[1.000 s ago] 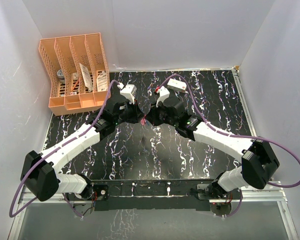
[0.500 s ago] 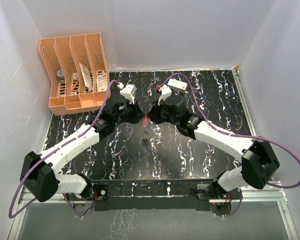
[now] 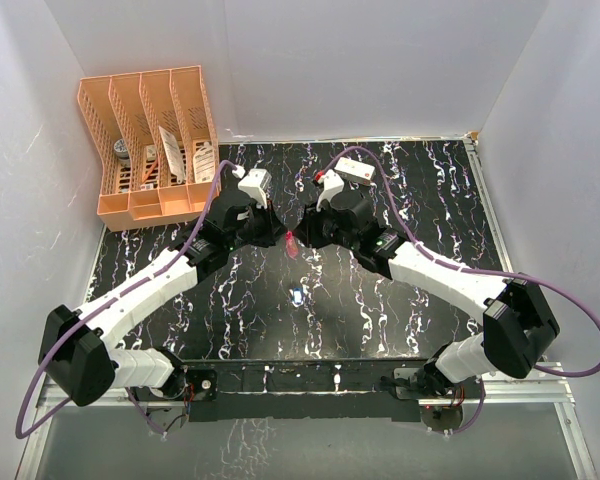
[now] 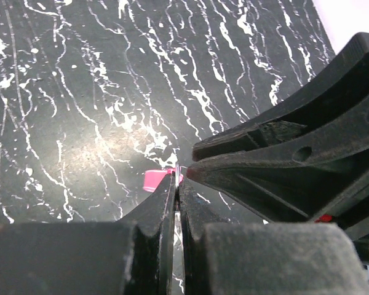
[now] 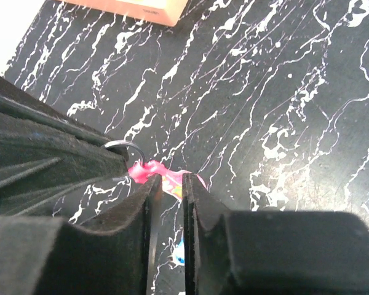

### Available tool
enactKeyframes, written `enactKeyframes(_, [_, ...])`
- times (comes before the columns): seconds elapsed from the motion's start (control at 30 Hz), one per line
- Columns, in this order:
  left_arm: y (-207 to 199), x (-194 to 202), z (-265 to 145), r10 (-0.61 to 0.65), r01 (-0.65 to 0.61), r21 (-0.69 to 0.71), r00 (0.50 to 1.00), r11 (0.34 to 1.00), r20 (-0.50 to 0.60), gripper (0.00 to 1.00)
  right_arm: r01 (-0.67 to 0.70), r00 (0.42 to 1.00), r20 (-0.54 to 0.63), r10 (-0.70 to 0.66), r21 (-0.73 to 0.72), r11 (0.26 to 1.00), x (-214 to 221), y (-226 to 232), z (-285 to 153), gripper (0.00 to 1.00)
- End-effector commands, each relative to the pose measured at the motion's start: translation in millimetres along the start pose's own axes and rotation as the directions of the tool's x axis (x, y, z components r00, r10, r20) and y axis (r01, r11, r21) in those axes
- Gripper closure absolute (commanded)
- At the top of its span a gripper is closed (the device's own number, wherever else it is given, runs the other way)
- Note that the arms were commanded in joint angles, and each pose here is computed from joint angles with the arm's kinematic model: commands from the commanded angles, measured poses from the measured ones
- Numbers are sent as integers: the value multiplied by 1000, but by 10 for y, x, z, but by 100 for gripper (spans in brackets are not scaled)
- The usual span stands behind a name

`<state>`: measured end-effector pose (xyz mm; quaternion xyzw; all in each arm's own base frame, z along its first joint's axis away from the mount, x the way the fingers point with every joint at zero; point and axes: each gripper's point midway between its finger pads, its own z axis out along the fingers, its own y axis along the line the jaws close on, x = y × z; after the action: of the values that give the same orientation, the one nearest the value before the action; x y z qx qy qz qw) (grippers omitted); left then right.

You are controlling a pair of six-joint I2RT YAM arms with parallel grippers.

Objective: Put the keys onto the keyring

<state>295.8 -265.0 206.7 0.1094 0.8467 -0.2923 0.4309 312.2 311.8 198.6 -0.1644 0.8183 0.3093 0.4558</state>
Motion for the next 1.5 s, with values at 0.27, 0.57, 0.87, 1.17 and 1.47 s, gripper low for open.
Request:
enactKeyframes(0.27, [365,-120,-154,-28,36,-146,998,989,52,100,-30,988,-152,24,-37,999,667,-51,-135,71])
enactKeyframes(0.57, [415,-124,-169,-51,57,-131,997,990,55,100,-25,949,-317,1,-71,997,1283,211,-88,65])
enactKeyframes(0.87, [419,-101,-199,-52,59,-129,997,990,56,100,-33,914,-406,20,-25,999,1612,294,8,59])
enactKeyframes(1.17, [434,-89,-212,-51,58,-130,997,990,57,100,-50,907,-418,47,2,999,1674,335,50,58])
enactKeyframes(1.47, [454,-89,-244,-49,56,-131,997,990,62,100,-26,903,-429,30,15,1000,1730,396,126,60])
